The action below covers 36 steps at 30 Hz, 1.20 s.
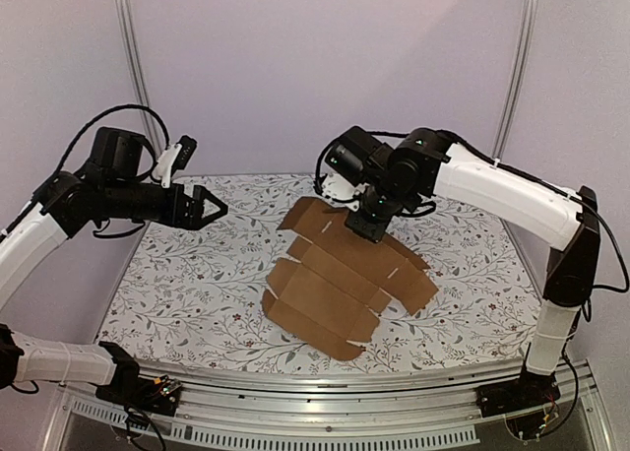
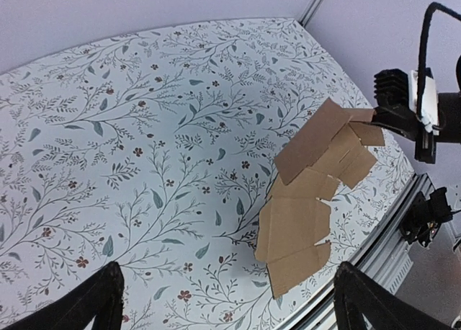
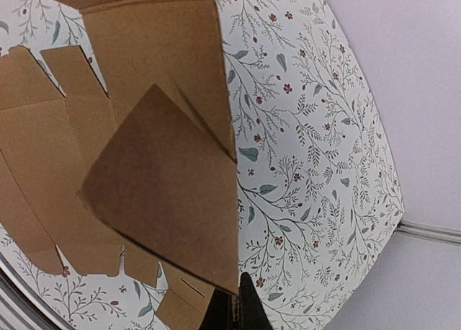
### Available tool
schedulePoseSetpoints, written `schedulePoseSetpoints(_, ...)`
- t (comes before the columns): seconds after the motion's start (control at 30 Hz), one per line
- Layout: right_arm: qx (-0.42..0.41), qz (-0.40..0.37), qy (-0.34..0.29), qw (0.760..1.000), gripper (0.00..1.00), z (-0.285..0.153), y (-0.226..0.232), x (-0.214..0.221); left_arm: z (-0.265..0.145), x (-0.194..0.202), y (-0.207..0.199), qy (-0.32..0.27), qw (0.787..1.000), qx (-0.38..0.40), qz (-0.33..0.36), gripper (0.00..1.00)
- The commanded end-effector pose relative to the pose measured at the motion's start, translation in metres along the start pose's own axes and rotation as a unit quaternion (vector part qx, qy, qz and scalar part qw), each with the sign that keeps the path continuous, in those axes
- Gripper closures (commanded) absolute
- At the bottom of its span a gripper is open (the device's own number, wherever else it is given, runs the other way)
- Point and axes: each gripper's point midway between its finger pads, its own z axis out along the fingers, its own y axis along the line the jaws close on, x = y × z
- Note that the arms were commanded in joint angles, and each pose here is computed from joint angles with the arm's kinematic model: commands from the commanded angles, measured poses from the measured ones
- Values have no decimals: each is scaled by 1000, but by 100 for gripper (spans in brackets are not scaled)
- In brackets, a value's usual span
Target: Fold the paper box
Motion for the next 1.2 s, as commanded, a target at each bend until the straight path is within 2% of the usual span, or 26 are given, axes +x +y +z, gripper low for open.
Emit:
schedulePoseSetpoints(0.0,-2,-123,8,992,100,26,35,-10,7,8,4,2,1000,-10,-5,0)
schedulePoseSetpoints(0.17,2,-208,6,978,100,42,56,-15,11,17,10,8,1000,-19,-19,0)
schedulePoseSetpoints(0.23,5,-220,0,975,100,44,61,-20,15,24,9,11,999,-11,-30,0)
schedulePoseSetpoints(0.53,-25,-198,-21,980,100,38,77,-28,53,67,-4,37,992,47,-109,0)
schedulePoseSetpoints(0.73,-29,-178,-11,984,100,45,83,-25,70,78,-32,56,992,73,-82,3)
schedulePoseSetpoints(0.87,-40,-163,-3,986,100,42,85,-21,82,90,-40,73,993,65,-62,9)
schedulePoseSetpoints(1.03,-45,-158,8,986,100,40,86,-15,93,93,-45,79,995,52,-38,24)
schedulePoseSetpoints(1.17,-52,-152,11,987,100,39,87,-13,98,93,-46,76,996,39,-22,32)
